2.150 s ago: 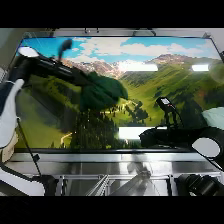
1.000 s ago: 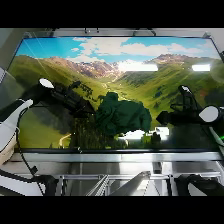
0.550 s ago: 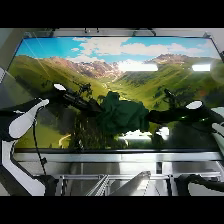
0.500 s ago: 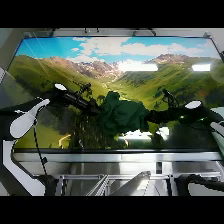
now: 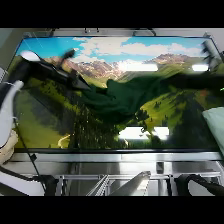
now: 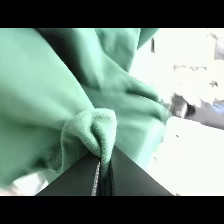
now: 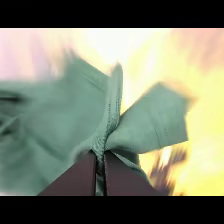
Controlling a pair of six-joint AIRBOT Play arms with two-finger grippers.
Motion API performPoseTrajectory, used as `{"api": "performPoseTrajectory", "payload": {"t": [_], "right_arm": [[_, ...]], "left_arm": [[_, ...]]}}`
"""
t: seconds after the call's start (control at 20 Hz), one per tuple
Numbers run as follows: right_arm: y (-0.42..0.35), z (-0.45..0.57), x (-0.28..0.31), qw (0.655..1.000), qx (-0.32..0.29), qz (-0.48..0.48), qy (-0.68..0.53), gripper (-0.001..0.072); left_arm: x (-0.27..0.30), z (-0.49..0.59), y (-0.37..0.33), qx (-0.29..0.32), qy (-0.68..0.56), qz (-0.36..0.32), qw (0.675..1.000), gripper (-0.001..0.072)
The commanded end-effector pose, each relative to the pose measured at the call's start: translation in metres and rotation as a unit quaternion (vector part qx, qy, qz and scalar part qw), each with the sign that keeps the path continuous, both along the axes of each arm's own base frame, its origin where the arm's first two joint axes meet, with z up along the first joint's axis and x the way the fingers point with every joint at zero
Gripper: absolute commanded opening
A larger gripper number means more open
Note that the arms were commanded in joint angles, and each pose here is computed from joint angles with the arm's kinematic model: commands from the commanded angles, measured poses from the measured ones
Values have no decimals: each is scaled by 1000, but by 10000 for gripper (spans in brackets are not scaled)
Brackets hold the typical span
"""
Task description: Fold the shirts.
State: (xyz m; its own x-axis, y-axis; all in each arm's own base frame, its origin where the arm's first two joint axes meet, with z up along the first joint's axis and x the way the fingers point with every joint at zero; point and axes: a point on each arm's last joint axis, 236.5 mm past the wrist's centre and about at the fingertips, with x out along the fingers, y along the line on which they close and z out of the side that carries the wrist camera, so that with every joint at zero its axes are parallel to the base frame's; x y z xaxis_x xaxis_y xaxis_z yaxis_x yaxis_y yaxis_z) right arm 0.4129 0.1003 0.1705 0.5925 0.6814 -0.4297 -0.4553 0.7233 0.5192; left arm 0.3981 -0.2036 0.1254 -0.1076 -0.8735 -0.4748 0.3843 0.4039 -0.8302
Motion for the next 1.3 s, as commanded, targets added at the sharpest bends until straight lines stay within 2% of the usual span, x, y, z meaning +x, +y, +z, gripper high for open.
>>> {"api": "performPoseTrajectory", "payload": {"t": [0.0,0.15,0.3,0.45,0.6,0.75,0.95,1.0,1.05,1.1,1.25], "right_arm": [[-14,150,-37,984,-39,-28,-174,21],[-15,201,-69,962,-78,-60,-254,22],[-9,204,-91,961,-94,-54,-253,21],[-21,150,-85,980,-110,-59,-153,22],[-46,49,-70,990,-99,-100,13,22],[-56,-54,-72,975,-71,-130,165,22],[-71,-151,-61,951,-53,-173,250,25],[-74,-162,-58,948,-52,-176,262,156],[-75,-167,-55,947,-55,-172,265,447],[-79,-168,-52,947,-63,-170,264,487],[-108,-159,-42,946,-91,-192,246,481]], "left_arm": [[-10,142,31,16,-193,56,980,3],[-32,208,49,60,-312,105,942,23],[-63,216,49,72,-325,109,937,23],[-56,162,66,122,-264,125,949,23],[-45,73,84,171,-148,119,967,23],[-47,-9,85,175,-24,99,979,21],[-38,-100,86,174,70,87,978,26],[-32,-111,89,173,81,90,977,231],[-24,-118,94,173,89,93,976,476],[-16,-122,102,171,97,98,976,720],[-5,-125,131,165,138,120,969,714]]}}
